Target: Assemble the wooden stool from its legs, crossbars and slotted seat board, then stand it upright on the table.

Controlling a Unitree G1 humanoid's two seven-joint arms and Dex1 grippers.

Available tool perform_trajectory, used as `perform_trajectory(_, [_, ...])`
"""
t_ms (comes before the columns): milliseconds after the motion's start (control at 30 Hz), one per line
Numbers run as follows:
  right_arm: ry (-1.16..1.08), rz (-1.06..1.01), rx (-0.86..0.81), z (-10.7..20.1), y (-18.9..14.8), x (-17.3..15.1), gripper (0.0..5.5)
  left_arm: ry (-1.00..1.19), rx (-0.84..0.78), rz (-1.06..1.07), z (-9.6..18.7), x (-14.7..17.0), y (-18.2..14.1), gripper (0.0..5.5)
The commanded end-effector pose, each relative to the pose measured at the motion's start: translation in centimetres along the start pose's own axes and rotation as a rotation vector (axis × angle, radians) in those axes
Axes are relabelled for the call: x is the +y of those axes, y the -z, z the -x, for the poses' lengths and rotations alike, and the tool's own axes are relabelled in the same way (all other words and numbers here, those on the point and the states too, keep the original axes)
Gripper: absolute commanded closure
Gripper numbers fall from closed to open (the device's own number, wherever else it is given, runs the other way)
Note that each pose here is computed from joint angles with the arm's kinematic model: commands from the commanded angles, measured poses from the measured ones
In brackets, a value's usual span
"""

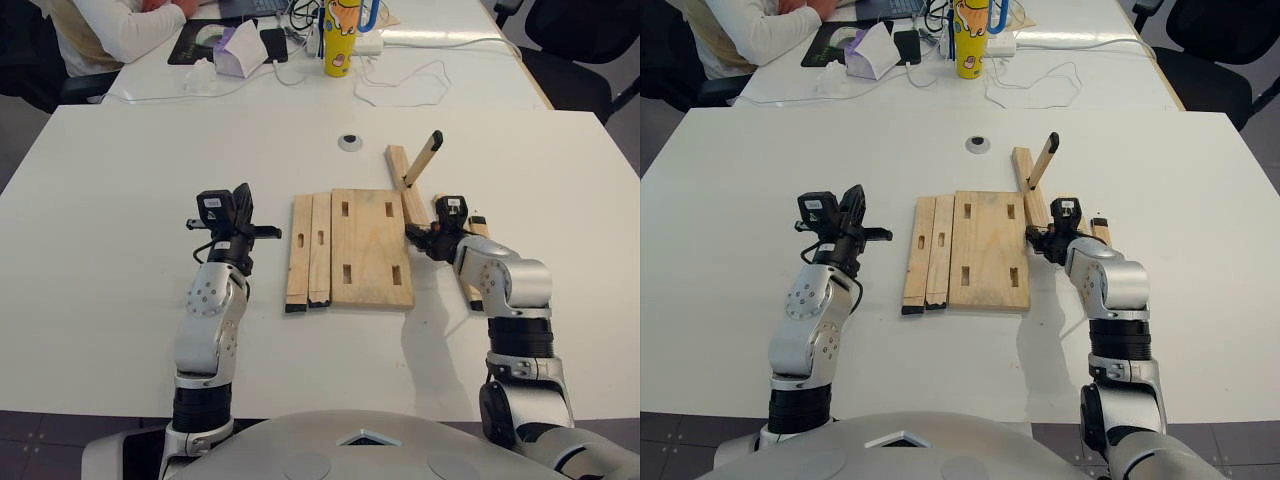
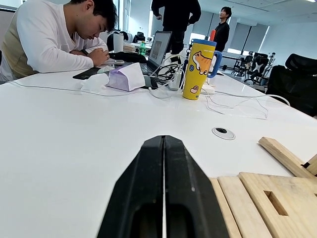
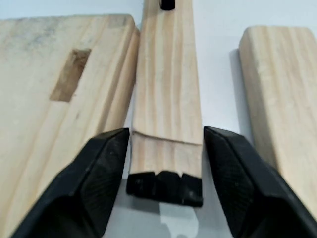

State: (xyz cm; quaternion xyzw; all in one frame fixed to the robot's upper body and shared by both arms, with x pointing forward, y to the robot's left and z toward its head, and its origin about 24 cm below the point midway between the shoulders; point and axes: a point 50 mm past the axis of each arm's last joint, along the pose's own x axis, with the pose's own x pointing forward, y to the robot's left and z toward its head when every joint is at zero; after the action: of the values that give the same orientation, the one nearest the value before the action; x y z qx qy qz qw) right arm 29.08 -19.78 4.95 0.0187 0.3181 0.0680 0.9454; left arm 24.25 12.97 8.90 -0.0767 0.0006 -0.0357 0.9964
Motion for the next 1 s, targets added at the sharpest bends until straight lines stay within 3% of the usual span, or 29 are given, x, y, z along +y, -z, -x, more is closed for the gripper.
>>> perform_trajectory(33, [0.023,0.009,0.017,-1.1,0.5,-0.2,2.7,0.017,0.002,-0.003,-0.3,-0.1,-0.2,5.5])
perform_trajectory(100, [0.029,0.005,0.016,-1.4,0.6,-0.3,2.7,0.022,0.004,-0.004,-0.4,-0.2,-0.2,5.5])
perform_trajectory(300, [0.017,-0.018,-0.015,-1.8,0.1,0.1,3.42,0.022,0.004,-0.005,-0.4,-0.1,-0.2,5.5])
perform_trajectory(533, [0.021,-0.031,-0.139,-1.6,-2.4,0.2,3.43,0.023,-0.001,-0.007,-0.5,-0.1,-0.4,5.5])
perform_trajectory(733, [-0.106,0.153,-0.487,0.2,-8.0,1.4,3.43,0.027,-0.011,-0.01,-0.7,0.1,-0.7,5.5])
perform_trajectory(867, [-0.257,0.342,-0.534,0.9,-8.6,1.6,3.43,0.029,-0.018,0.046,-0.9,0.2,-0.9,5.5])
perform_trajectory(1000, [-0.295,0.399,-0.471,0.6,-8.0,0.6,3.43,0.022,-0.015,0.06,-0.8,0.2,-0.8,5.5])
